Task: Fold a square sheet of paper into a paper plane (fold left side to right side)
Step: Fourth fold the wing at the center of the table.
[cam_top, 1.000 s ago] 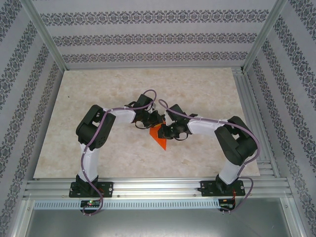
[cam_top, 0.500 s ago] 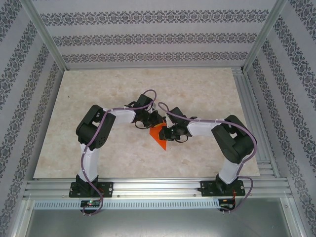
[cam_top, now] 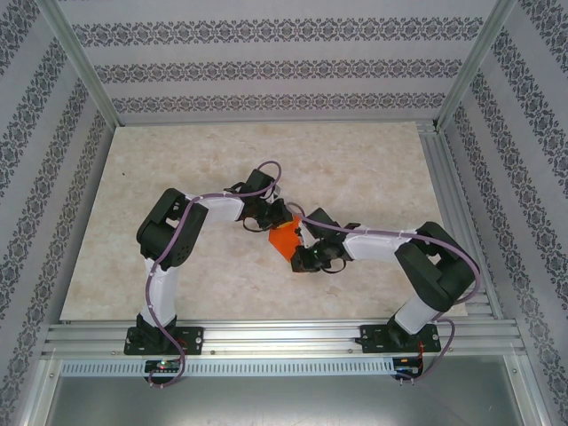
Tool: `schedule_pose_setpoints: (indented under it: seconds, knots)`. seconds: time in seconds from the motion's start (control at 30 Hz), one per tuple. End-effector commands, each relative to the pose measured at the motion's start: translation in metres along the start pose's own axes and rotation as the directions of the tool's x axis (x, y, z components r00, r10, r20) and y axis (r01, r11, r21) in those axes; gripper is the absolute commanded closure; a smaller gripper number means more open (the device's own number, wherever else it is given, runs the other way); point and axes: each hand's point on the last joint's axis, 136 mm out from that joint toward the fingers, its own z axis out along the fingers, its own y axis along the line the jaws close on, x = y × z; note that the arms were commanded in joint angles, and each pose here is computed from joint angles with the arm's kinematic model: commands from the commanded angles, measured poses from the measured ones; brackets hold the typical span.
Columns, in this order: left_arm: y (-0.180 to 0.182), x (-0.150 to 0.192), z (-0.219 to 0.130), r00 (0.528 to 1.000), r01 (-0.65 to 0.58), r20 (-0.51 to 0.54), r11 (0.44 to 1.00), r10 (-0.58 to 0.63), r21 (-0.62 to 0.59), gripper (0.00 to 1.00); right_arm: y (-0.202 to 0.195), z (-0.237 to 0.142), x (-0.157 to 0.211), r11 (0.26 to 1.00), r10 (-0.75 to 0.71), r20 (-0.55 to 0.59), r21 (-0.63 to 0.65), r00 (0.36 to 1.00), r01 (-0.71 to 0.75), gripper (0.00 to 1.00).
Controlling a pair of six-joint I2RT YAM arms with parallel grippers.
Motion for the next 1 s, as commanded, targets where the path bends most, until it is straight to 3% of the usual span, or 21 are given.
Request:
schedule_pose_setpoints:
  seconds: [0.0, 0.23, 0.3, 0.43, 0.63, 0.77, 0.97]
  knots:
    - [0.054, 0.008, 0.019, 0.998, 0.067, -0.008, 0.985, -0.069, -0.16, 0.83, -0.01, -0.011, 0.038, 0.999, 0.037, -0.115, 0.025, 0.993, -0.034, 0.88]
    - [-0.011, -0.005, -0.003, 1.0, 0.003, -0.023, 1.0, -0.003, -0.011, 0.76, -0.003, -0.07, -0.021, 0.997, 0.029, 0.177, -0.072, 0.984, -0.016, 0.7]
    - [-0.031, -0.011, -0.019, 0.999, -0.036, -0.014, 0.999, 0.036, 0.004, 0.74, -0.007, -0.085, -0.036, 0.997, 0.021, 0.25, -0.077, 0.968, -0.002, 0.61]
    - [-0.057, -0.023, -0.054, 0.996, -0.085, 0.028, 0.996, 0.085, 0.026, 0.68, -0.017, -0.105, -0.057, 0.992, 0.054, 0.348, -0.128, 0.936, -0.009, 0.55]
    - [-0.044, -0.018, -0.087, 0.993, -0.074, 0.091, 0.997, 0.073, 0.003, 0.56, -0.02, -0.119, -0.074, 0.977, 0.075, 0.442, -0.211, 0.894, 0.023, 0.5]
    - [-0.027, -0.002, -0.075, 0.997, -0.035, 0.069, 0.998, 0.031, 0.055, 0.52, -0.022, -0.129, -0.08, 0.966, 0.097, 0.502, -0.257, 0.859, 0.041, 0.46]
    - [-0.033, 0.001, -0.053, 0.998, -0.044, 0.047, 0.988, 0.037, 0.151, 0.51, -0.021, -0.132, -0.077, 0.954, 0.113, 0.51, -0.295, 0.853, 0.05, 0.41]
